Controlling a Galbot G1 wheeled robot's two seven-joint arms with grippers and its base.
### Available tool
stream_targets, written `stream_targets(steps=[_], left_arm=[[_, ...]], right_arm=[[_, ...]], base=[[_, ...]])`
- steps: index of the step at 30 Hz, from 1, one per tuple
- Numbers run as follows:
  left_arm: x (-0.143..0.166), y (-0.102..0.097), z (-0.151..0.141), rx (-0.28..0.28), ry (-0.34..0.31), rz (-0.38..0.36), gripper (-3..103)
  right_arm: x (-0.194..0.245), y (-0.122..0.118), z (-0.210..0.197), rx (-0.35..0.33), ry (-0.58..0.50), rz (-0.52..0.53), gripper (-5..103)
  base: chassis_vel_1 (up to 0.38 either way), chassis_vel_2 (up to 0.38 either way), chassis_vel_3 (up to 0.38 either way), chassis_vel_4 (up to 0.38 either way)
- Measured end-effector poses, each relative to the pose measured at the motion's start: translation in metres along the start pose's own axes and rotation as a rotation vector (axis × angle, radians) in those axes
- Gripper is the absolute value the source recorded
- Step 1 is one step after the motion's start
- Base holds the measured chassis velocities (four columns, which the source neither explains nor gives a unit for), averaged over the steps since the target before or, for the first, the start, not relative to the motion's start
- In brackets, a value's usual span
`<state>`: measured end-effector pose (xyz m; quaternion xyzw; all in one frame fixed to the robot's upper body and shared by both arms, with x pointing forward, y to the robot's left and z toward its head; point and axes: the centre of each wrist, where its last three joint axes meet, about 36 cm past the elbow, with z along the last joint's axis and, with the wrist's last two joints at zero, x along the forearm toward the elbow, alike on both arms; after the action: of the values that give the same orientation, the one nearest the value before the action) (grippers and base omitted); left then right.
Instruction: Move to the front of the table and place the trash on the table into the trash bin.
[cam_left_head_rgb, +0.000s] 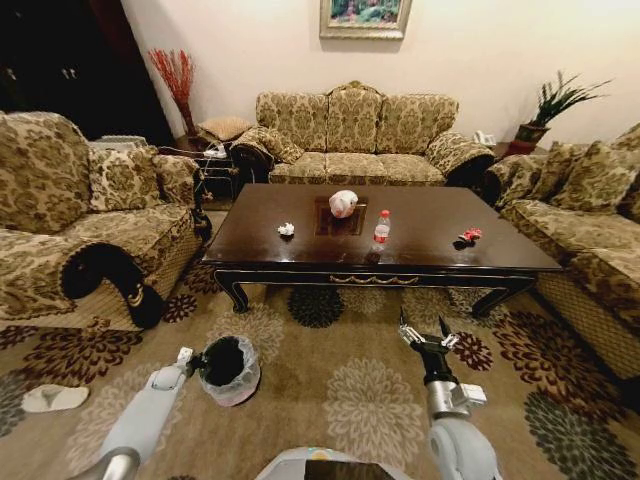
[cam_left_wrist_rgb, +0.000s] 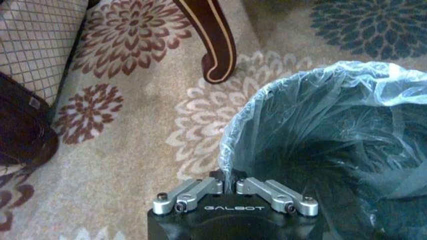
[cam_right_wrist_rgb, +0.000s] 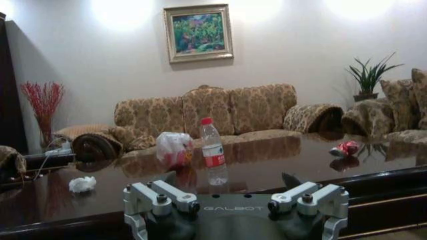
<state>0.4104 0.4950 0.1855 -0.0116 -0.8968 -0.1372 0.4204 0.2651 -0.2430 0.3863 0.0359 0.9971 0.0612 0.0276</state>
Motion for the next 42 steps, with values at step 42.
stream_targets(steps=[42], left_arm=[[0.314,0.006,-0.04,0.386,-0.628,-0.263,3]], right_arm=[[-0.036,0.002,-0.032,-0.068,-0.117,-0.109,100]], base=[[0.0,0.0,0.0,0.0]])
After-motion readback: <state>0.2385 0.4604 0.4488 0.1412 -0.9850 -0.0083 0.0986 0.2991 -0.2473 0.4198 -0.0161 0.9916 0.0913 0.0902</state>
